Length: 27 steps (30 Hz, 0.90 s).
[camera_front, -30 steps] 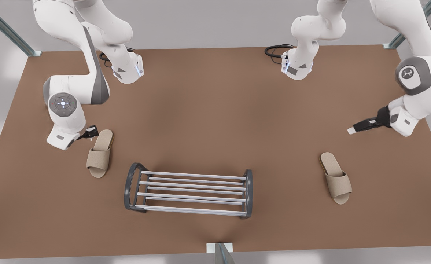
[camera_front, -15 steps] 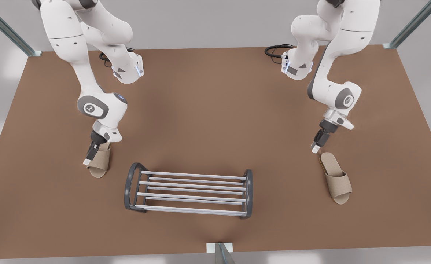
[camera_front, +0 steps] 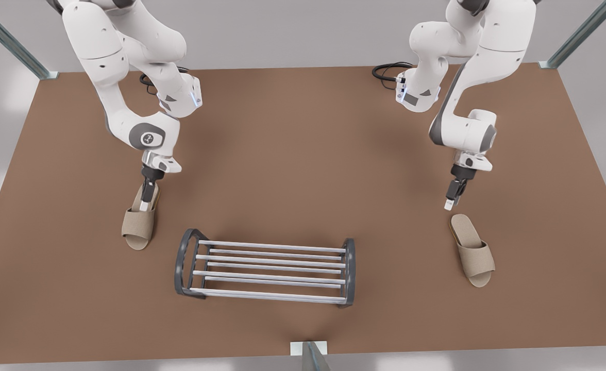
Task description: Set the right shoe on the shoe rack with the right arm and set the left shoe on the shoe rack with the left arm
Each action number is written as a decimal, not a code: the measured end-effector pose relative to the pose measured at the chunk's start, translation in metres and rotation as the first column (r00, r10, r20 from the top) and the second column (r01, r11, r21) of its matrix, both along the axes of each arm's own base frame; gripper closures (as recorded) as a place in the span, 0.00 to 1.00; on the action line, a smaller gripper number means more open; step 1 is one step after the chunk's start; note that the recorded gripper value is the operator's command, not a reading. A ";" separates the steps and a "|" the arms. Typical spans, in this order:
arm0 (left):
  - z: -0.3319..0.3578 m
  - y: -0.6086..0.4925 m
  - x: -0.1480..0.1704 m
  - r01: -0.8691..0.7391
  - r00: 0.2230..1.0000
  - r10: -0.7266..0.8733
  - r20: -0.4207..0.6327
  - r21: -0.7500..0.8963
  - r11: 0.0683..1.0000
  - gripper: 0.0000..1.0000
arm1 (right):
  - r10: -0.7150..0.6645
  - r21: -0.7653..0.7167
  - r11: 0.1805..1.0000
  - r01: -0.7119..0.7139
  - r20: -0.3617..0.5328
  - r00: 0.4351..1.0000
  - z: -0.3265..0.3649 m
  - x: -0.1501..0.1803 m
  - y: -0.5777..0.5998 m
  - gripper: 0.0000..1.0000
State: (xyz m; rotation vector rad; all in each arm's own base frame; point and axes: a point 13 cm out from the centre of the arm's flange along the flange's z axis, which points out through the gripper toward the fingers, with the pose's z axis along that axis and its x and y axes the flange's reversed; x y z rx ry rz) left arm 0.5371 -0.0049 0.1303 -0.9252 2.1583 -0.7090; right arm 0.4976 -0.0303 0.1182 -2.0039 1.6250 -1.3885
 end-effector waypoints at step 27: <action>-0.018 0.075 0.107 -0.314 0.936 0.343 0.076 -0.260 0.913 0.00 | 0.081 0.011 0.996 -0.083 0.139 0.987 -0.039 0.029 -0.028 0.00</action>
